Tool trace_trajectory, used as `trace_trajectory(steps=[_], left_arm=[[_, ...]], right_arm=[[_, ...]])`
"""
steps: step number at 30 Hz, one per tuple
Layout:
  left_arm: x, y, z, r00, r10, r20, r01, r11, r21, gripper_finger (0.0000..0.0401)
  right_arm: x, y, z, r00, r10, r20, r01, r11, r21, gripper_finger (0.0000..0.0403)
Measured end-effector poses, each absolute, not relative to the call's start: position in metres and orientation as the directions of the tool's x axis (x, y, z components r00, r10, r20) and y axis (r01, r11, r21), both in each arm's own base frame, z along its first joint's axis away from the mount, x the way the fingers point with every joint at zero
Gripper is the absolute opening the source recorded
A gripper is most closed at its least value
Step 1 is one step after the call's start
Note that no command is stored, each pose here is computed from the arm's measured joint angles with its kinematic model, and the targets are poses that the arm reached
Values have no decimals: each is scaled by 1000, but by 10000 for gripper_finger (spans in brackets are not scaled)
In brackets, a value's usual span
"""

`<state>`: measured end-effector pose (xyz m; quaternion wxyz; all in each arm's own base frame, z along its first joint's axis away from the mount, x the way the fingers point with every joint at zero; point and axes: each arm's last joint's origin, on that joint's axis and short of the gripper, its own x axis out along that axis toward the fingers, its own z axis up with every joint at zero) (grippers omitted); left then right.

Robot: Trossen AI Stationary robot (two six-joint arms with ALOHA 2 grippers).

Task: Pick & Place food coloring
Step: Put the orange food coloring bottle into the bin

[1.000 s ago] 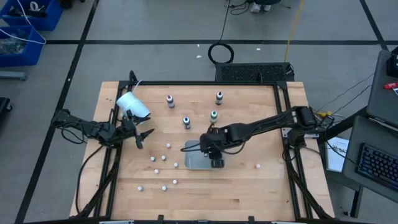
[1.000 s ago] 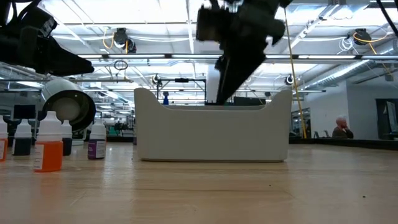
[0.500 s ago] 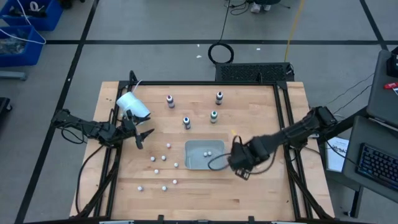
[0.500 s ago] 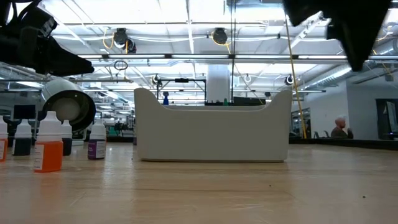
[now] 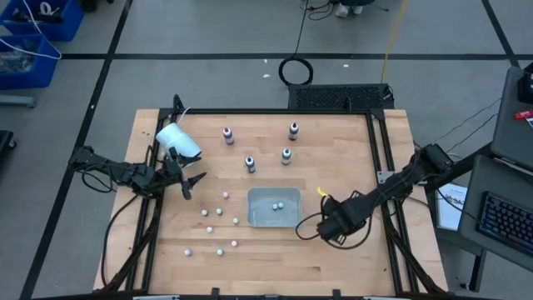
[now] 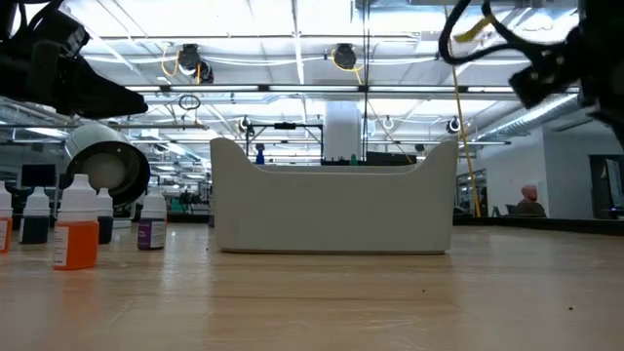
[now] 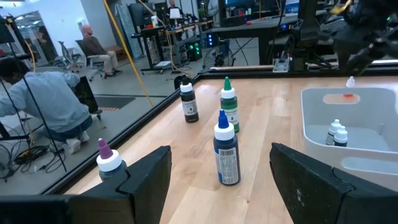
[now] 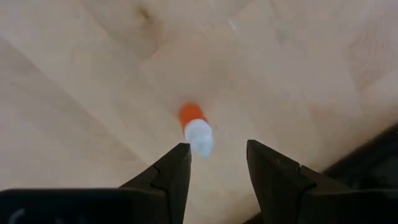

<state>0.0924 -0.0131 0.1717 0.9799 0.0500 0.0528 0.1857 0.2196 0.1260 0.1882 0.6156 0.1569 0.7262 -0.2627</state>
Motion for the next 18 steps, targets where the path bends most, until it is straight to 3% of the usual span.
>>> trace_trajectory(steps=[4, 18], left_arm=[[92, -13, 172, 926, 369, -85, -359, 926, 114, 273], [92, -13, 172, 925, 369, -85, -359, 926, 114, 274]], right_arm=[[219, 126, 175, -169, -30, -985, 555, 823, -120, 145], [215, 121, 169, -175, -32, -984, 559, 820, -126, 138]])
